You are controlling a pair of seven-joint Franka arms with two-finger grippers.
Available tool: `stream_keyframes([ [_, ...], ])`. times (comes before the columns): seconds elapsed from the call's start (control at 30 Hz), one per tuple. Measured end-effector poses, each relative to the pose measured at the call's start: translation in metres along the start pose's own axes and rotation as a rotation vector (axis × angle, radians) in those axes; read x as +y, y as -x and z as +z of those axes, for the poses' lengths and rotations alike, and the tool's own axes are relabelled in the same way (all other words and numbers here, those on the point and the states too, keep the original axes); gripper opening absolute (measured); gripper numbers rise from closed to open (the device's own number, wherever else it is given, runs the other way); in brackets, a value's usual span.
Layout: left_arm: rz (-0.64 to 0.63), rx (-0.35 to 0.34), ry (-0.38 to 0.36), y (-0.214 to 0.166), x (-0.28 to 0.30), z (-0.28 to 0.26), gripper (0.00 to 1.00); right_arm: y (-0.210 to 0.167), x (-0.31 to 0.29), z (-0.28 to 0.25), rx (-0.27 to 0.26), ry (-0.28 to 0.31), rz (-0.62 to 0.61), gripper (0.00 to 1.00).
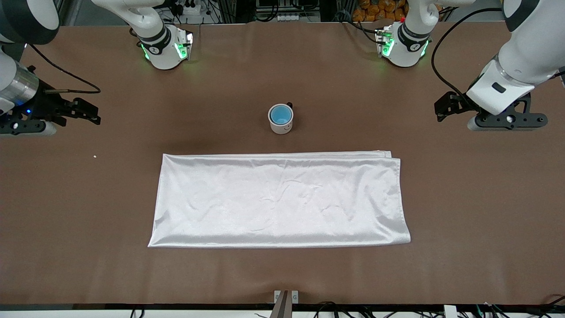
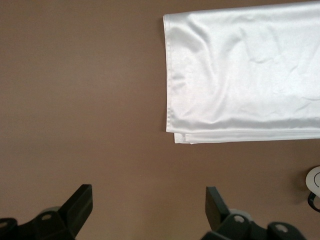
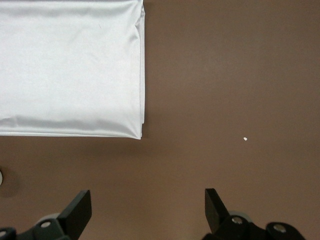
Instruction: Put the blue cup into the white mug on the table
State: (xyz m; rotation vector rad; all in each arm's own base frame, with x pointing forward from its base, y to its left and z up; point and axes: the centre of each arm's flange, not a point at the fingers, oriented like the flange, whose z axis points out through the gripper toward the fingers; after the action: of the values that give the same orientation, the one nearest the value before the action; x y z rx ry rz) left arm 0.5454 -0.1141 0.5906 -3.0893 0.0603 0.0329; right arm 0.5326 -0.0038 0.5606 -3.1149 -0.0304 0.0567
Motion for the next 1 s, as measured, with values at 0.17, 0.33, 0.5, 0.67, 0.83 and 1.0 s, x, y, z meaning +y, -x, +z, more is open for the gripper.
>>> stream_keyframes([
  [0.17,-0.019,0.006,0.002,-0.006,-0.01,-0.001,1.0,-0.002,0.0,-0.018,0.037,0.001,-0.001,1.0],
  [0.33,-0.008,0.013,0.003,-0.008,-0.003,-0.003,1.0,-0.003,-0.001,-0.029,0.06,0.002,-0.002,1.0],
  [0.5,0.012,0.021,0.005,-0.008,0.008,-0.005,1.0,-0.003,-0.001,-0.033,0.067,0.002,-0.002,1.0],
  [0.67,0.023,0.025,0.006,-0.008,0.014,-0.007,1.0,-0.003,-0.001,-0.033,0.067,0.002,-0.002,1.0],
  [0.83,0.023,0.026,0.006,-0.008,0.014,-0.008,1.0,-0.003,-0.001,-0.033,0.067,0.002,-0.002,1.0],
  [1.0,0.025,0.026,0.011,-0.007,0.016,-0.008,1.0,-0.003,-0.001,-0.033,0.067,0.002,-0.002,1.0],
])
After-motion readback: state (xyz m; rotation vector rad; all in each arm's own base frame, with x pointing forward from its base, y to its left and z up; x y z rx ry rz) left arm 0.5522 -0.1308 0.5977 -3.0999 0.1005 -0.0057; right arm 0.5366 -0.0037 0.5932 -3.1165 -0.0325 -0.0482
